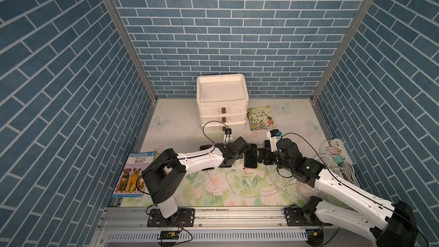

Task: Unplug the charging cable from the phone
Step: Pick up the phone at the center of the board.

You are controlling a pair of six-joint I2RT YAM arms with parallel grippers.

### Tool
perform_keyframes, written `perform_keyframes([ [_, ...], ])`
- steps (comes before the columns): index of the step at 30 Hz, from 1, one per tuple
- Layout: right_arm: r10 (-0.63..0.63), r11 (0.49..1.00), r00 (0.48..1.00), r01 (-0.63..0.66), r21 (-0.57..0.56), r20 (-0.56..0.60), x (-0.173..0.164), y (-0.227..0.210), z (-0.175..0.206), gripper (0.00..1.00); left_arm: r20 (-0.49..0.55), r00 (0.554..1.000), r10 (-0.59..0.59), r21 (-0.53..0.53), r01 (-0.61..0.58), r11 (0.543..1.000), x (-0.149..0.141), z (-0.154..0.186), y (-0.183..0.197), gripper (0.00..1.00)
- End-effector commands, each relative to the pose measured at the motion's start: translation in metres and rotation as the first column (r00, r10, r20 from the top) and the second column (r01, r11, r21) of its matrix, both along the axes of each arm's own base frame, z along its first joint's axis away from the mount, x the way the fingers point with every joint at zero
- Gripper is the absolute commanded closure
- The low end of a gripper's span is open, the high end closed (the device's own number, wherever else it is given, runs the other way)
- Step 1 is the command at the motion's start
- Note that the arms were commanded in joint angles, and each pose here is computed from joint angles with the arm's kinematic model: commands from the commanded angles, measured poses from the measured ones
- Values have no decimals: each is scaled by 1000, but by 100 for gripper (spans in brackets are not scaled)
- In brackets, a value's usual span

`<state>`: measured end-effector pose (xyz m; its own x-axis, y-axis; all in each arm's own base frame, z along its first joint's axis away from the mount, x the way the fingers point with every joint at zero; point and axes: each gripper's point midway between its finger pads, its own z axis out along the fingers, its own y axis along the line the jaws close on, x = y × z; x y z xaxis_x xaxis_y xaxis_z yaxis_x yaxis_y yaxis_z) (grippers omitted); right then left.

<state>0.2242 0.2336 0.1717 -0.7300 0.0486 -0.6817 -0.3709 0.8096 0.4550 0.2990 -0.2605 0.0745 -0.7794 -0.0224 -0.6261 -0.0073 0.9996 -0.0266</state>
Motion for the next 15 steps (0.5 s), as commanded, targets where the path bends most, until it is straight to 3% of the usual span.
perform_keyframes([
  [1,-26,999,999,25,23,33,5,2,9,21,-80,997,-23,27,26,999,-6,-18,7,0],
  [15,-75,997,997,75,-8,6,3,-11,-7,20,-151,988,22,18,-20,1000,-8,-45,18,4],
])
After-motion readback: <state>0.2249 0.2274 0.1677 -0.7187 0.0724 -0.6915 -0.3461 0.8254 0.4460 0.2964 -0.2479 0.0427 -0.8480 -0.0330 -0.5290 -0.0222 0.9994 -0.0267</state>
